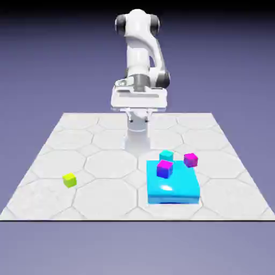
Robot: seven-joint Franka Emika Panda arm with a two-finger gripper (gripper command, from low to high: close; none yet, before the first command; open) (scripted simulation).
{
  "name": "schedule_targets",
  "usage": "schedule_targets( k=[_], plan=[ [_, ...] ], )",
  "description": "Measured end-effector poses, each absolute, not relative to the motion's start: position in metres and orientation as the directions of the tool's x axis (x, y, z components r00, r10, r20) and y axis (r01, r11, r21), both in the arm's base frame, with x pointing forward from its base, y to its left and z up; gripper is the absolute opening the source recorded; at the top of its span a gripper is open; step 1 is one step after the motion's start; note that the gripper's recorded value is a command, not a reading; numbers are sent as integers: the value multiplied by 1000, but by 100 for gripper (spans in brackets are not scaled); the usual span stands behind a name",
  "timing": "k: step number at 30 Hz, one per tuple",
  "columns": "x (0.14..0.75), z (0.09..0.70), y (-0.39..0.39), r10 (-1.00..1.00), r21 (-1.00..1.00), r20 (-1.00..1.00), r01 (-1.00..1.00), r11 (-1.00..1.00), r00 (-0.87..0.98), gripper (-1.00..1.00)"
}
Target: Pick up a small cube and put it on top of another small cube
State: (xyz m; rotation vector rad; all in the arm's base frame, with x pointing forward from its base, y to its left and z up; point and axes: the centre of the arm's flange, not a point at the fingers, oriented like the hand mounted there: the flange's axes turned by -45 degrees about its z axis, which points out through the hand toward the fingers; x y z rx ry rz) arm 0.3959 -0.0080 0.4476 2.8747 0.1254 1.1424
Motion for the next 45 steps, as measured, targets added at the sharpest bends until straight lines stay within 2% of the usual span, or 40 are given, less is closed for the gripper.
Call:
schedule_targets(
  k=[6, 12, 18, 24, 26, 31, 32, 34, 40, 45],
  plan=[
    [417, 391, -77, 264, 221, 482, 176, -959, 835, 0],
    [417, 327, -151, 403, 264, 239, 341, -902, 883, 0],
    [389, 260, -231, 512, 190, 4, 502, -844, 859, 0],
    [344, 192, -292, 642, 13, -171, 654, -757, 747, 0],
    [341, 188, -295, 649, 0, -178, 660, -751, 739, 0],
    [336, 129, -301, 649, 0, -179, 660, -751, 739, 0],
    [334, 118, -301, 649, 0, -179, 660, -751, 739, -100],
    [334, 118, -301, 649, 0, -179, 660, -751, 739, -100],
    [342, 188, -293, 652, -1, -178, 662, -749, 737, -100],
    [384, 222, -193, 768, -6, -156, 777, -629, 621, -100]
  ],
)
